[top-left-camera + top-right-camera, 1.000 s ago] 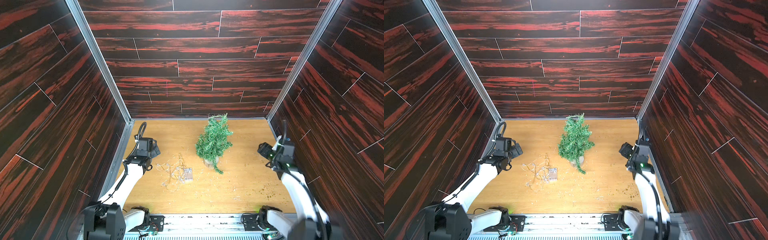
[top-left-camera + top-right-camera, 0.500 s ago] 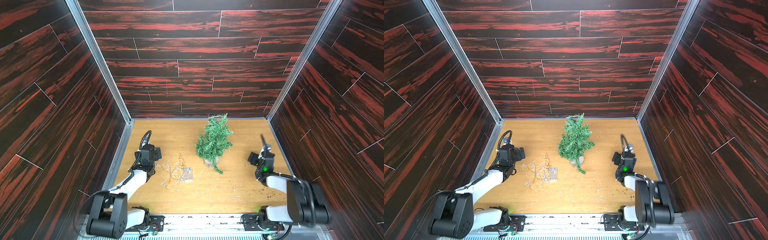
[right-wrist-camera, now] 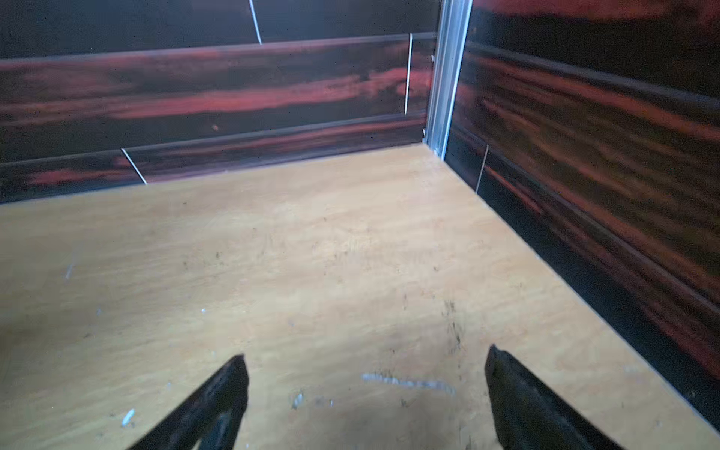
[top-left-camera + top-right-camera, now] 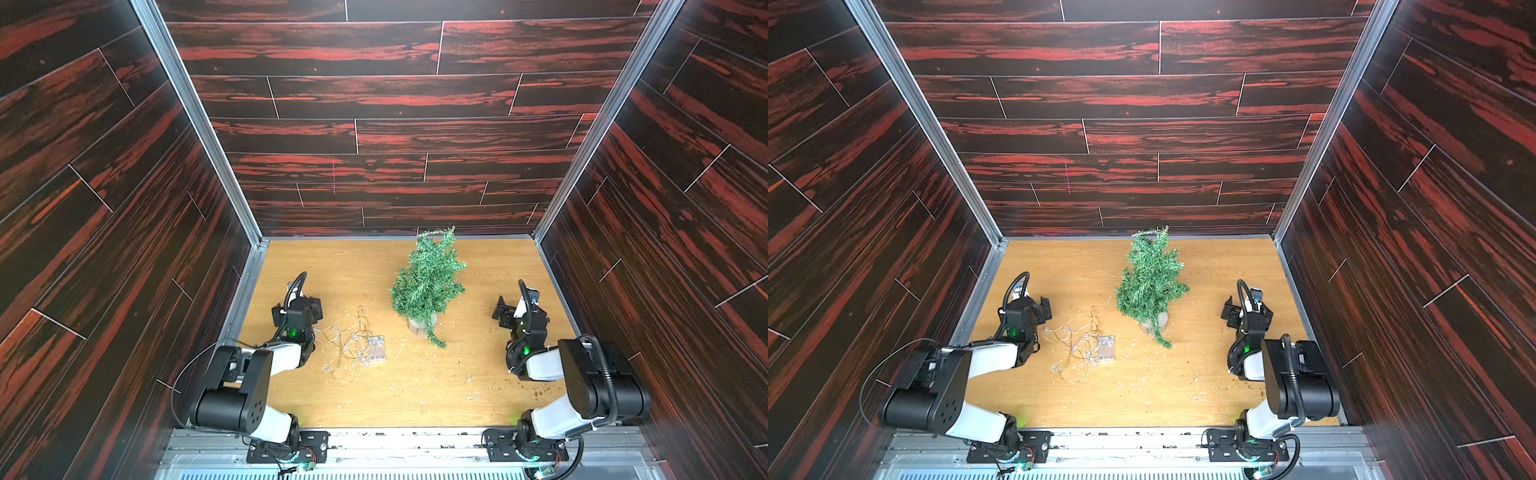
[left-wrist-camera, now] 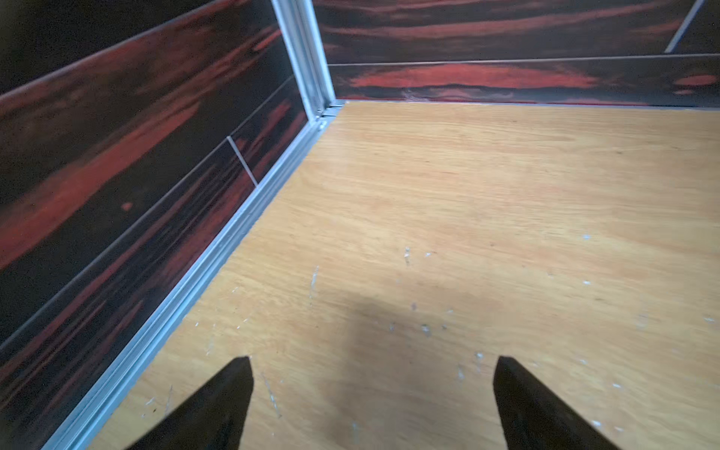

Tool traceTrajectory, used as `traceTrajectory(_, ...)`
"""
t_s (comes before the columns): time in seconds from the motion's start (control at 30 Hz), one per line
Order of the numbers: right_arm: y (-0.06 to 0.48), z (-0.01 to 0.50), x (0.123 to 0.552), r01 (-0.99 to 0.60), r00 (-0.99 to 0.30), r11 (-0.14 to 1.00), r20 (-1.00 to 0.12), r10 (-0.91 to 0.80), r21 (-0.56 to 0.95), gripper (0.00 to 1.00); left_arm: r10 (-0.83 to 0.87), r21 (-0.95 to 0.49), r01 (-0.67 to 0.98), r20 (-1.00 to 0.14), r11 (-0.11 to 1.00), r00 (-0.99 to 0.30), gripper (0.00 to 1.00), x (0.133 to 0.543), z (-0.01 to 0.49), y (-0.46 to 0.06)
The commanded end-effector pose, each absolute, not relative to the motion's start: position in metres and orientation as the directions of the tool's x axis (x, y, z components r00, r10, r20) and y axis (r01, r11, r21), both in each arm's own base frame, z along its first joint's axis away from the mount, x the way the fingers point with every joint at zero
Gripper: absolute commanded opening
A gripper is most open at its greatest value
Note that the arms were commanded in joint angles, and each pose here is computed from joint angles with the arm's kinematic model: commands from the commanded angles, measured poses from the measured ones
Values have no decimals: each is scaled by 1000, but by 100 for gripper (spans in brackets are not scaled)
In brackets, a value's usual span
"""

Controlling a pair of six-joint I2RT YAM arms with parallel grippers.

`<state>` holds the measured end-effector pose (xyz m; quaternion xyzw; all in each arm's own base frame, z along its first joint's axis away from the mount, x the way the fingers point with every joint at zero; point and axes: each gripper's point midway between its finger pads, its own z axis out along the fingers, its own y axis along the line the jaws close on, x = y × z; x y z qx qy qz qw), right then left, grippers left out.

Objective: Remove string lights from the small christmas tree
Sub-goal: Reset both arms

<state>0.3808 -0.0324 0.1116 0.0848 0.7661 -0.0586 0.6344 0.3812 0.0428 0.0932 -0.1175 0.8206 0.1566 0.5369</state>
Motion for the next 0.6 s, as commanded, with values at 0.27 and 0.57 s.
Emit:
traceTrajectory(0.27, -32, 123, 383, 199, -127, 980, -991, 37, 11, 99, -90, 14, -332, -951, 943, -297, 100, 393, 99, 53)
traceTrajectory(0.57, -32, 122, 383, 200, -128, 980, -991, 37, 11, 99, -94, 23, -331, -938, 944, -333, 100, 392, 95, 54)
